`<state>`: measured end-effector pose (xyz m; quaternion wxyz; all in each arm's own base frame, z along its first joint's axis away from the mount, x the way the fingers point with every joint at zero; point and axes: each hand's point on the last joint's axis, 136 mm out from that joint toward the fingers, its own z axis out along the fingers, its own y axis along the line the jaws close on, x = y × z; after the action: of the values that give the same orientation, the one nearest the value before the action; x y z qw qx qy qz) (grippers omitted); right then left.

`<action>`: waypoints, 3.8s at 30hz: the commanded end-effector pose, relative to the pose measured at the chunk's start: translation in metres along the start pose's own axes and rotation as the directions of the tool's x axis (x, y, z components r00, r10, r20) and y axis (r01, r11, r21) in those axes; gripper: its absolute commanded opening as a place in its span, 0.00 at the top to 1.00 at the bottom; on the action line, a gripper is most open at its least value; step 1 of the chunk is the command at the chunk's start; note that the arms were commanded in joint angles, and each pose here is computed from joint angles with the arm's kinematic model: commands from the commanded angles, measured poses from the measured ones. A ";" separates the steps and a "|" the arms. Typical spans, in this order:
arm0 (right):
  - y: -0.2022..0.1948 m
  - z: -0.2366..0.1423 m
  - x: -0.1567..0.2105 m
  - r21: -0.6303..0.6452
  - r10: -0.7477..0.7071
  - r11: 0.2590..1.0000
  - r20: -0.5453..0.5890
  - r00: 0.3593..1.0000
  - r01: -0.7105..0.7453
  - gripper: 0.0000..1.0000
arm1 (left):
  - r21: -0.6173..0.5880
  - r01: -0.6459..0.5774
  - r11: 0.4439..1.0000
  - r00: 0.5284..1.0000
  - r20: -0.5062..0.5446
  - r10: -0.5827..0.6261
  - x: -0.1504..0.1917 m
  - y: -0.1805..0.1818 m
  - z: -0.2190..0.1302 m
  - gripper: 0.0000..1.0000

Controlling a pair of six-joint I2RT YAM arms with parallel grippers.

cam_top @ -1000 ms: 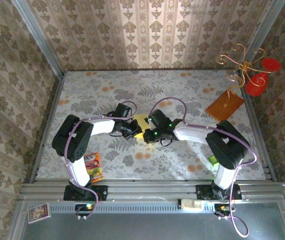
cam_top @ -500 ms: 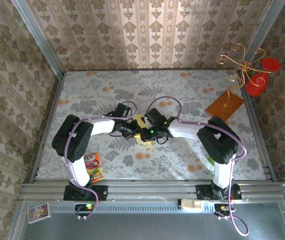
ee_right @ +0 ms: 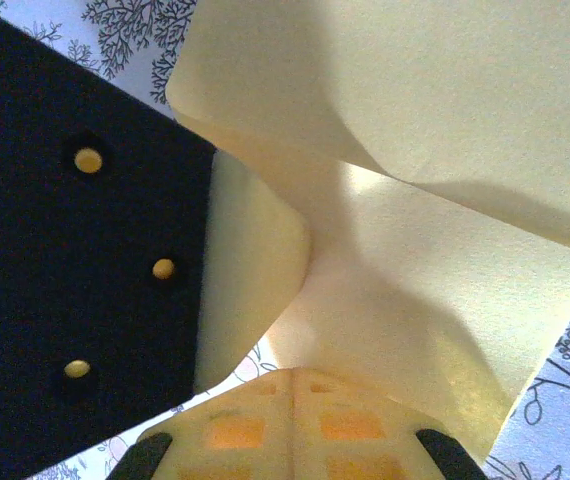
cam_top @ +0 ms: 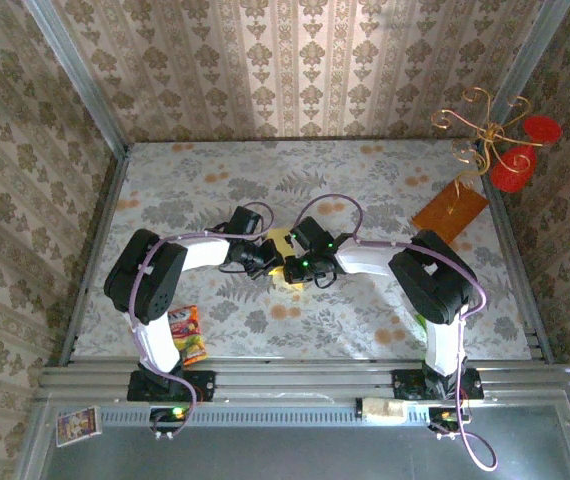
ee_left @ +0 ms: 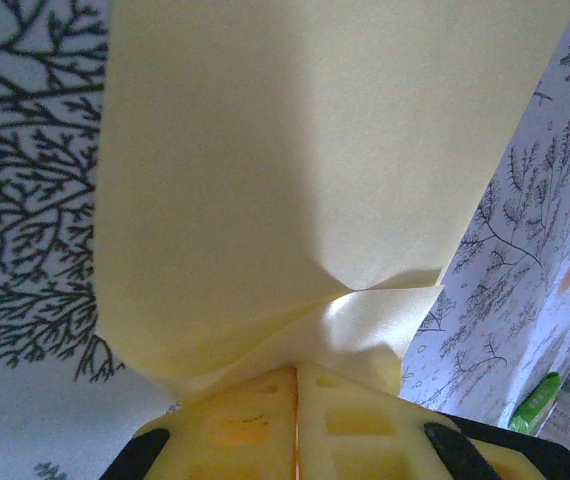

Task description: Fold a paper plane with a square sheet of paper (pick it up from the middle)

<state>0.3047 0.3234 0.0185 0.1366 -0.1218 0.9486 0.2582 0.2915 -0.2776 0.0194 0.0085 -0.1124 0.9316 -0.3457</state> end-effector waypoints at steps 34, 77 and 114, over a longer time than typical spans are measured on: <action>-0.021 -0.022 0.066 0.022 0.003 1.000 -0.180 0.984 0.001 0.93 | -0.164 0.044 0.985 0.998 -0.046 -0.053 0.008 0.057 0.011 0.92; -0.027 -0.007 0.034 0.127 0.069 0.991 -0.130 0.989 -0.053 0.93 | 0.058 -0.163 0.985 0.986 0.035 0.161 -0.004 -0.029 -0.019 0.90; -0.065 -0.009 0.079 0.273 0.103 0.961 -0.263 0.959 -0.028 0.93 | -0.096 -0.108 0.989 0.989 0.091 0.117 -0.055 0.050 -0.015 0.92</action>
<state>0.2878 0.2981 0.0145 0.0956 -0.1031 0.9669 0.2129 0.3152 -0.2603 0.0199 0.0433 -0.0488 0.9274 -0.3684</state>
